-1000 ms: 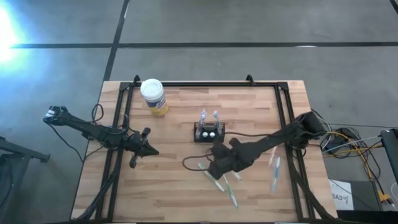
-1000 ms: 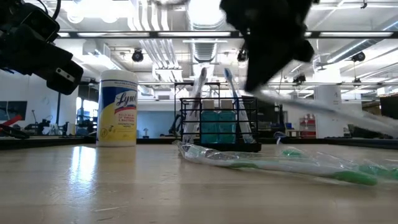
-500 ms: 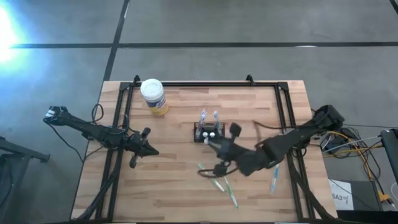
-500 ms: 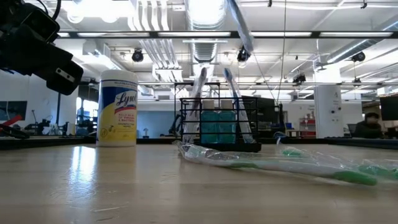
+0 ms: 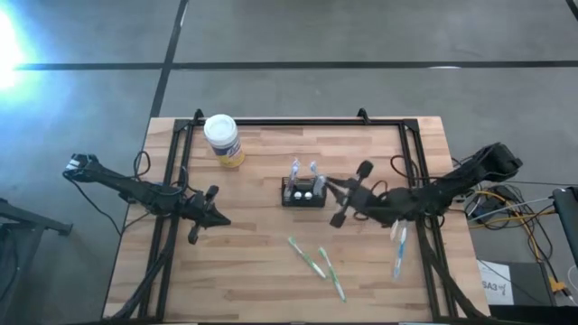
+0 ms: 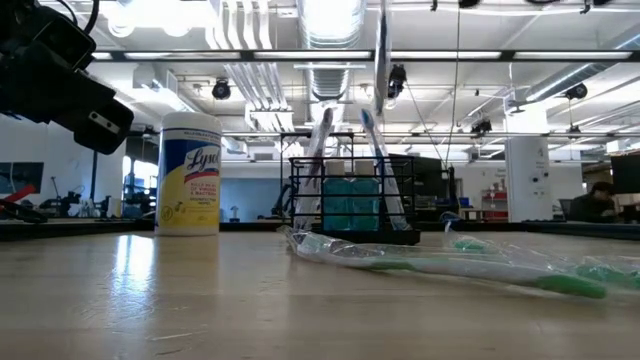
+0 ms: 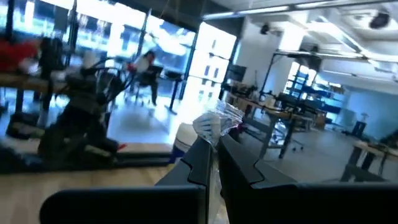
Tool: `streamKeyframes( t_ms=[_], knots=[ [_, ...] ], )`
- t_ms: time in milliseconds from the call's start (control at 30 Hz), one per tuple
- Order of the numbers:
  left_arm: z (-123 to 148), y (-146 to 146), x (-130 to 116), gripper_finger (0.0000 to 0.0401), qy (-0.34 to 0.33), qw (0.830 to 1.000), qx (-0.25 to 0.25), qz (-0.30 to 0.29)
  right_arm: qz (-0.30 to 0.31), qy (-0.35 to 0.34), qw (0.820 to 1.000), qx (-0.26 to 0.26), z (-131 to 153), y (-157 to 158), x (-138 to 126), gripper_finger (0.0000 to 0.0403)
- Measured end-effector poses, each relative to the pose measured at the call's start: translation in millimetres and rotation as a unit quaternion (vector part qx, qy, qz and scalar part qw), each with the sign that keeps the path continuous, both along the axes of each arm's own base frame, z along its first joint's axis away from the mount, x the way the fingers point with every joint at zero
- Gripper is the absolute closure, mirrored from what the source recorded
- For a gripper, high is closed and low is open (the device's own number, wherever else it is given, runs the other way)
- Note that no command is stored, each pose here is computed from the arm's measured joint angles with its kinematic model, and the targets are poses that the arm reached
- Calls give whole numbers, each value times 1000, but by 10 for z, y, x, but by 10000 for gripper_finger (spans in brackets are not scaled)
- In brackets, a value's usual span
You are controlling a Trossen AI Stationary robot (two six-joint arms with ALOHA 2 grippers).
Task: Pick & Place toothbrushing station
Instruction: Put the left blue toothbrush into the wire organizer
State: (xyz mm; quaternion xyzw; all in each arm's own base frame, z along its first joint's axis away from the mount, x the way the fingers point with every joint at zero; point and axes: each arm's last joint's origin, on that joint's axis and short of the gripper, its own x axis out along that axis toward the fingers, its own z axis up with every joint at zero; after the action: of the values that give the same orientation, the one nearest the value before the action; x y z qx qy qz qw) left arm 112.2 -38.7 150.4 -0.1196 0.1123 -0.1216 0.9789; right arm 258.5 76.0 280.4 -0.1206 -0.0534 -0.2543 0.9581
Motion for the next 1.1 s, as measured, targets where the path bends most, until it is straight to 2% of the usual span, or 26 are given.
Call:
streamKeyframes(
  t_ms=[100, 267, 667, 967, 1100],
  knots=[
    [-5, 0, -1, 396, 2, 1000, 4, -1, -22, -25, 999, 20, -139, -156, -74, 390],
    [-6, 0, -1, 396, 2, 1000, 4, -1, -47, -9, 998, 35, -348, -313, -101, 390],
    [-7, 0, -2, 396, 3, 1000, 4, -1, -77, 44, 996, 30, -651, -403, 99, 390],
    [-7, 0, -2, 396, 3, 1000, 3, -1, -173, 22, 979, 102, -859, -411, 210, 390],
    [-7, 1, -1, 396, 3, 1000, 3, 0, -184, 15, 975, 122, -956, -399, 269, 390]
  ],
)
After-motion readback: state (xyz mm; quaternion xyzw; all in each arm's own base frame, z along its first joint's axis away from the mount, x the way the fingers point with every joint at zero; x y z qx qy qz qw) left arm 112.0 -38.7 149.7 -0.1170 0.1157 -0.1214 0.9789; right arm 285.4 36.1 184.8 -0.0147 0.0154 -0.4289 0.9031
